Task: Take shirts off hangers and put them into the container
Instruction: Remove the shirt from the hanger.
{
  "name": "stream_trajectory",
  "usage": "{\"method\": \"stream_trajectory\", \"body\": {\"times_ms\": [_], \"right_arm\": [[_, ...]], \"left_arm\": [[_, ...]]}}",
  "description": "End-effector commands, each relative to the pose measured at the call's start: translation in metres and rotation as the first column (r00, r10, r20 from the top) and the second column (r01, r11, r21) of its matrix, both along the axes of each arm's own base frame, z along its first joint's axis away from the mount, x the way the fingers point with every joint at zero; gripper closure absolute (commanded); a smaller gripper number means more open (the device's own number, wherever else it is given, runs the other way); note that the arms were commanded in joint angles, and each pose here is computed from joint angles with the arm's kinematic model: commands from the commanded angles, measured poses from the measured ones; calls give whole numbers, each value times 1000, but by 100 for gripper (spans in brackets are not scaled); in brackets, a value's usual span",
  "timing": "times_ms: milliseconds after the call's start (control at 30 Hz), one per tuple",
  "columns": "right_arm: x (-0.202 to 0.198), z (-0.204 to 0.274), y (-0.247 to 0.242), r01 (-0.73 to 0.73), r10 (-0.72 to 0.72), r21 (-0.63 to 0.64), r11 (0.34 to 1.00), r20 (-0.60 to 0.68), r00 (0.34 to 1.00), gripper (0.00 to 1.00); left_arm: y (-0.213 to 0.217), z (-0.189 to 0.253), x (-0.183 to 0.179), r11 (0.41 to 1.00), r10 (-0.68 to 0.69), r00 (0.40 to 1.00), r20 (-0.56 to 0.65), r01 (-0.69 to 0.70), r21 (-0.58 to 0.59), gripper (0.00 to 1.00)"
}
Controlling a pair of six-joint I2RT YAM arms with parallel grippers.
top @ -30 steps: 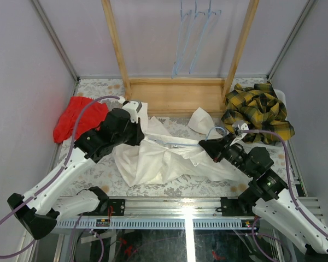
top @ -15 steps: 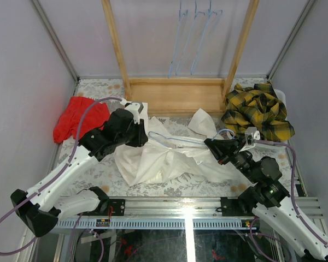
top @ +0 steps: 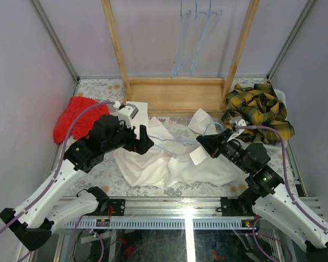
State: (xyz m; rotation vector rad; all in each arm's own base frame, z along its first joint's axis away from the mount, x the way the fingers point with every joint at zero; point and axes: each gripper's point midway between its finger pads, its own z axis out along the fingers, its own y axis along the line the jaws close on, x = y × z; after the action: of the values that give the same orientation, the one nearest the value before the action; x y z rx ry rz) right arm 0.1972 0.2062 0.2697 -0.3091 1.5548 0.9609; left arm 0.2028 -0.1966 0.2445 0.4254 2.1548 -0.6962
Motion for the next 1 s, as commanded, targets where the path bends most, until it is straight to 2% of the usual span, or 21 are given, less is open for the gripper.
{"method": "stream_trajectory", "body": {"times_ms": [0,133,233,433,567,667,833,967], "right_arm": [[-18,30,18,-155,155,-8,988,61,986,100],[-33,30,29,-264,263,-7,965,86,961,100],[-39,27,31,-301,304,-50,952,77,949,100],[-40,29,27,-287,292,-62,956,105,951,100],[-40,31,26,-282,288,-64,957,116,951,100],[-43,37,27,-298,302,-54,953,127,945,100],[-46,46,28,-311,315,-50,949,135,939,100],[-41,44,23,-268,272,-50,962,118,955,99]], "left_arm": [[-17,20,2,990,-130,985,115,134,-31,8],[-24,3,-3,975,-223,974,49,222,25,7],[-36,1,-20,931,-364,931,30,364,8,8],[-45,-7,-59,836,-549,830,-94,546,-59,15],[-43,-17,-75,803,-595,782,-183,590,-89,20],[-41,-27,-75,812,-578,784,-227,581,-64,26],[-34,-30,-62,848,-513,827,-231,530,11,40],[-28,-28,-51,871,-465,860,-207,487,68,62]]}}
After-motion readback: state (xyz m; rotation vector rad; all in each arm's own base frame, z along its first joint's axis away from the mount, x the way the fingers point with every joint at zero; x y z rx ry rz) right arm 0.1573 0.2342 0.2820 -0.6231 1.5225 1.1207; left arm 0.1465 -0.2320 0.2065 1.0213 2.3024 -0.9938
